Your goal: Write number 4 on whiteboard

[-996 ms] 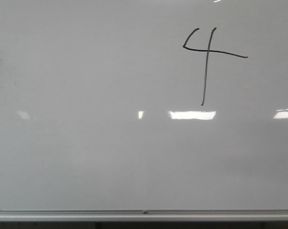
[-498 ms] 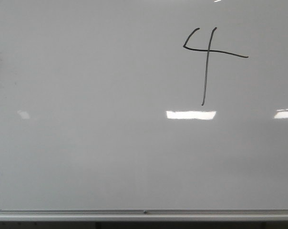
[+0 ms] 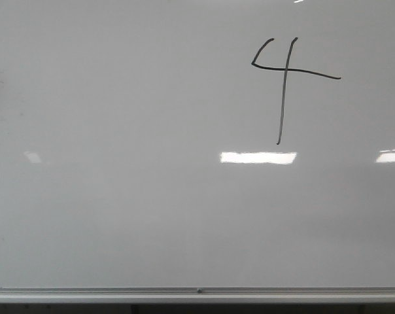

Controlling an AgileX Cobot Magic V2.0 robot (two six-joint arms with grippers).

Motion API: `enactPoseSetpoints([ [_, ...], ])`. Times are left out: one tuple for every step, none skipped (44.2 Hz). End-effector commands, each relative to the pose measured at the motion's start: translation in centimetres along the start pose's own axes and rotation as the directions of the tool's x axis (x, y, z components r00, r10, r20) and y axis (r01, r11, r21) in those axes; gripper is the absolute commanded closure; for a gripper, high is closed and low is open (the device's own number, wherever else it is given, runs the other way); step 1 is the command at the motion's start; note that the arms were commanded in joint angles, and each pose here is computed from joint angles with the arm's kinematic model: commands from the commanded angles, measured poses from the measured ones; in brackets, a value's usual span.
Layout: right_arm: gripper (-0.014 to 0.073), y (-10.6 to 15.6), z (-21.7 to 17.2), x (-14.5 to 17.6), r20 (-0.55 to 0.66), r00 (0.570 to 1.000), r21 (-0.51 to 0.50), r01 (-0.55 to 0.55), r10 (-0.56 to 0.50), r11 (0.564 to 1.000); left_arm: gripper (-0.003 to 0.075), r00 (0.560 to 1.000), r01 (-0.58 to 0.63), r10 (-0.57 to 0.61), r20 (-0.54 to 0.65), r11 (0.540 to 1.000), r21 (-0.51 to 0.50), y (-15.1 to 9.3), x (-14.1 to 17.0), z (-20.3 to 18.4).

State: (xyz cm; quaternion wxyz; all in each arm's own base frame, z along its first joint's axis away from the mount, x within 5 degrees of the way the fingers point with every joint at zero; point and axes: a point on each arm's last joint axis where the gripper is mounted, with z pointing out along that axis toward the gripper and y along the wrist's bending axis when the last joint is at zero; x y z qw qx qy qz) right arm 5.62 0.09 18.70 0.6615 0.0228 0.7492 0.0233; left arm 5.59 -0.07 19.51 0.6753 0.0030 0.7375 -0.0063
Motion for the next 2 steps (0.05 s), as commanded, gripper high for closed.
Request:
enactPoseSetpoints([
  [0.0664,-0.02,-0.32,-1.28,0.113,0.994,0.008,0.009,-0.010,1.000,0.0741,0.995,0.019,-0.019,0.099,1.000,0.001,0.00,-0.78,-0.11],
  [0.0664,-0.02,-0.32,-1.28,0.113,0.994,0.008,0.009,-0.010,1.000,0.0741,0.995,0.019,-0.019,0.099,1.000,0.001,0.00,-0.78,-0.11],
])
